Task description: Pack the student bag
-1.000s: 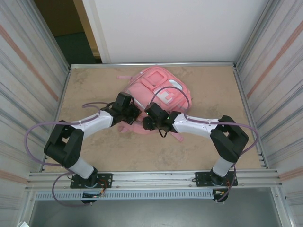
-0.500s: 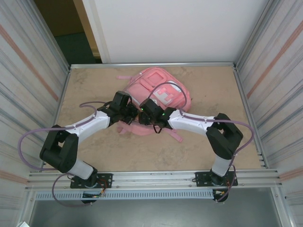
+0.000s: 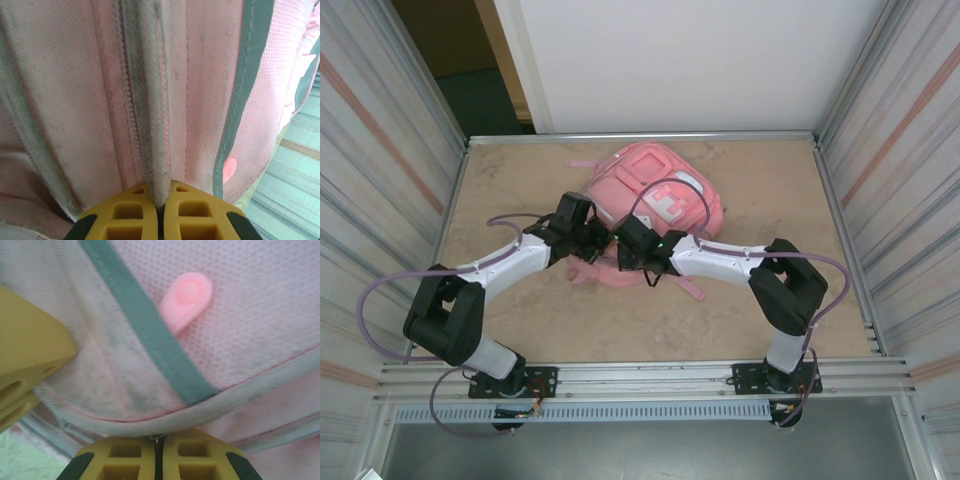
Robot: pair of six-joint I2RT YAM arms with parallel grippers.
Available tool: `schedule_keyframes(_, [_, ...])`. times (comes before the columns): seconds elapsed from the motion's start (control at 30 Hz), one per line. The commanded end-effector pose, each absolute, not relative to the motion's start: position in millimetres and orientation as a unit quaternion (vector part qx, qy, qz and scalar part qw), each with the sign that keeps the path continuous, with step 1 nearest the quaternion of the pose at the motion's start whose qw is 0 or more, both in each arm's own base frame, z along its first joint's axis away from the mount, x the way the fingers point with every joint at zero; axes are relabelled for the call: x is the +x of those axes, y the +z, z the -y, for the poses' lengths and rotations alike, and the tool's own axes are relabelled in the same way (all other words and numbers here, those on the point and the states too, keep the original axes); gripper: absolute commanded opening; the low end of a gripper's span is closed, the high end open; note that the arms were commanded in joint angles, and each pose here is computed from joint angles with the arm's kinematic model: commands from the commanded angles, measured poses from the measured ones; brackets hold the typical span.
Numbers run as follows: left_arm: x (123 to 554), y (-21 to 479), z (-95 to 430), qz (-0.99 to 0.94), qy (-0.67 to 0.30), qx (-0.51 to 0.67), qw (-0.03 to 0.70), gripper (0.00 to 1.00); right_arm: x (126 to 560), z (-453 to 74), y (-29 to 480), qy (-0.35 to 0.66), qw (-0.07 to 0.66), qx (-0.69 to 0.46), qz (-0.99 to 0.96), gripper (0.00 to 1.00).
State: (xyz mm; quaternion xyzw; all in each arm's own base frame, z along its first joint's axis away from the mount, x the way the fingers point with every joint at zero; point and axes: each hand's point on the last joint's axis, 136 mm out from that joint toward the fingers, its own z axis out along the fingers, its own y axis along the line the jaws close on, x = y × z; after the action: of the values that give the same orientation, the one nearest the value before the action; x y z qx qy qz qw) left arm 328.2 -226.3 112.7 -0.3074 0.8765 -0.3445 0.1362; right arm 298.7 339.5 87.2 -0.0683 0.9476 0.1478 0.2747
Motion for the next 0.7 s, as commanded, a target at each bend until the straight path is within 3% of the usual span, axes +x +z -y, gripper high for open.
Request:
schedule_keyframes(0.0, [316.7, 125.5, 215.8, -0.888, -0.341, -0.274, 0.143, 0.0, 306.8, -295.0, 87.3, 0.086, 0.275, -0.09, -0.953, 0.02])
schedule_keyframes(0.23, [302.1, 113.4, 204.2, -0.889, -0.343, -0.276, 0.128, 0.0, 325.4, -250.1, 86.0, 0.085, 0.28, -0.042, -0.955, 0.04])
schedule_keyframes(0.33, [301.1, 119.2, 208.7, -0.887, -0.361, -0.255, 0.135, 0.0, 327.9, -249.6, 91.9, 0.113, 0.283, -0.04, -0.952, 0.12])
schedule_keyframes(0.4, [302.5, 126.4, 207.5, -0.888, -0.362, -0.239, 0.152, 0.13, 326.3, -253.6, 101.5, 0.132, 0.295, -0.054, -0.945, 0.21])
schedule_keyframes(0.47, [307.1, 141.8, 204.4, -0.889, -0.362, -0.21, 0.188, 0.32, 322.4, -255.1, 114.4, 0.151, 0.31, -0.071, -0.936, 0.34])
schedule_keyframes(0.53, [311.4, 159.4, 196.3, -0.891, -0.345, -0.179, 0.232, 0.41, 320.5, -248.3, 129.2, 0.16, 0.333, -0.078, -0.926, 0.44])
schedule_keyframes(0.57, [313.6, 169.0, 189.4, -0.893, -0.329, -0.161, 0.26, 0.58, 320.3, -241.9, 136.2, 0.163, 0.344, -0.078, -0.921, 0.47])
schedule_keyframes(0.6, [315.0, 178.8, 184.2, -0.894, -0.316, -0.138, 0.286, 0.67, 320.4, -235.7, 146.2, 0.167, 0.359, -0.078, -0.915, 0.51])
schedule_keyframes(0.63, [316.4, 190.7, 178.9, -0.893, -0.301, -0.105, 0.318, 0.72, 320.3, -225.9, 155.0, 0.165, 0.375, -0.074, -0.909, 0.77])
schedule_keyframes(0.67, [317.0, 201.0, 171.7, -0.892, -0.279, -0.075, 0.349, 0.97, 320.1, -214.9, 168.6, 0.164, 0.399, -0.067, -0.9, 0.99])
